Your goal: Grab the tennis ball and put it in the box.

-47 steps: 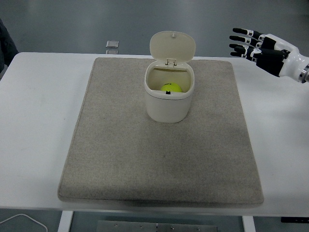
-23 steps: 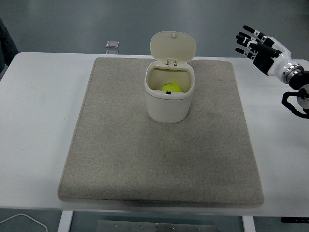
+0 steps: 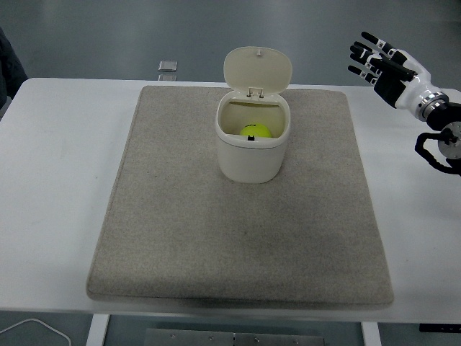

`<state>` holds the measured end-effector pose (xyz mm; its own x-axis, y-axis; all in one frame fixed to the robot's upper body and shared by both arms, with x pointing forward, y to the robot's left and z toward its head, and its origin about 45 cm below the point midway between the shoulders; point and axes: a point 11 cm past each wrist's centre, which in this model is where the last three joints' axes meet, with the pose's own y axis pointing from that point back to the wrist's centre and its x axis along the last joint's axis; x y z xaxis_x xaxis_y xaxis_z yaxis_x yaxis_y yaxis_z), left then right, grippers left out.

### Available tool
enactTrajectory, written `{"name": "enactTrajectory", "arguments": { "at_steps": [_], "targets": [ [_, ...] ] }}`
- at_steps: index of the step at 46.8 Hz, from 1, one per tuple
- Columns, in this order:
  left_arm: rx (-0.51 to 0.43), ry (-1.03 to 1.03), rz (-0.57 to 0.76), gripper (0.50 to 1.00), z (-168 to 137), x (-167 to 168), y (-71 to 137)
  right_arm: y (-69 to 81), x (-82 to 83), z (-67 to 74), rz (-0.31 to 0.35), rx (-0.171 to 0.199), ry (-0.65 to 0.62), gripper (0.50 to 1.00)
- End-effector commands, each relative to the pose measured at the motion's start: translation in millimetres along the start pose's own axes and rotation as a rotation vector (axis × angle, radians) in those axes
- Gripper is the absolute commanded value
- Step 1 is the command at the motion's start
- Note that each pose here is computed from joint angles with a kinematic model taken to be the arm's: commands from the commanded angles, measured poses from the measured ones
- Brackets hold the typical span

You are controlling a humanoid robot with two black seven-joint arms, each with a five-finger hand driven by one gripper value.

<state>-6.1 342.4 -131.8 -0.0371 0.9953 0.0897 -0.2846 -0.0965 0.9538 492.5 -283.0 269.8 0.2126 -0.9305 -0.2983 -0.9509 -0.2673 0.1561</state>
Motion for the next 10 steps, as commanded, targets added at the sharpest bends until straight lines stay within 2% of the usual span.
{"name": "enactTrajectory", "arguments": {
  "at_steps": [1,6,10],
  "targets": [
    [0.001,0.000,0.000,0.992,-0.2,0.0,0.0,-0.8,-0.2,1.4,0.003,-0.002,-0.003,0.907],
    [0.000,0.000,0.000,0.992,0.0,0.0,0.0,-1.7,-1.2,-2.9,0.003,0.014,-0.021,0.907],
    [0.000,0.000,-0.001,0.992,0.0,-0.1,0.0,0.1,2.6,0.2,0.012,0.017,-0.035,0.907]
  ]
}}
